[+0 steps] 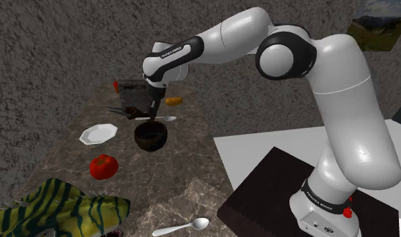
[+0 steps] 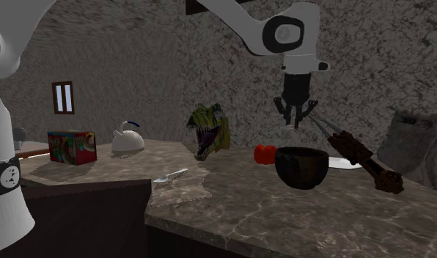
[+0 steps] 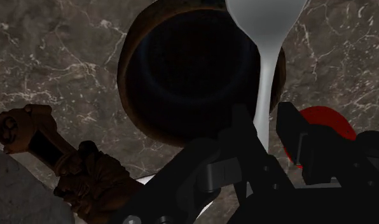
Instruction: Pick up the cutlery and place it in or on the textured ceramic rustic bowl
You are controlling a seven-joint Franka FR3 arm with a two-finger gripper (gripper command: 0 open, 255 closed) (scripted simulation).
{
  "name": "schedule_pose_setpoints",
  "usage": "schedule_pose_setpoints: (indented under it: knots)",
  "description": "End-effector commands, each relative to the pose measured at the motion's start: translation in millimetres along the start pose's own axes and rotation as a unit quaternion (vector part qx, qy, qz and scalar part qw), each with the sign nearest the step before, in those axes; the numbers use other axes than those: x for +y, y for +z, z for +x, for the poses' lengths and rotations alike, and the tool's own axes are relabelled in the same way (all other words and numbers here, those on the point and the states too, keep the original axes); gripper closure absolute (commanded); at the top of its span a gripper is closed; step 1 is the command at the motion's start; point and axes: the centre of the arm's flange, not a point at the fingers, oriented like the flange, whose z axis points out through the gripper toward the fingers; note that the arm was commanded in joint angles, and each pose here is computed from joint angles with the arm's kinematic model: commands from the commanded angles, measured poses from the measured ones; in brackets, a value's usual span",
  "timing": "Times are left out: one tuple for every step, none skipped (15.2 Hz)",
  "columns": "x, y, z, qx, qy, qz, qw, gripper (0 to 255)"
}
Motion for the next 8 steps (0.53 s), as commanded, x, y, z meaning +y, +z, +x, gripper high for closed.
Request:
schedule_pose_setpoints:
  knots:
    - [8.0,1.3,22.1,0.0,0.0,0.0,1.0,255]
    - [12.8,2.9,34.2,0.0,0.0,0.0,1.0,255]
    - [18.7,4.8,48.8,0.0,0.0,0.0,1.0,255]
    - [19.3,9.9,47.7,0.0,0.0,0.0,1.0,255]
    - [20.0,15.0,46.5,0.0,0.0,0.0,1.0,255]
    - [20.6,20.1,45.3,0.0,0.0,0.0,1.0,255]
    - [21.2,25.2,44.2,0.0,0.0,0.0,1.0,255]
    - [21.9,30.3,43.0,0.0,0.0,0.0,1.0,255]
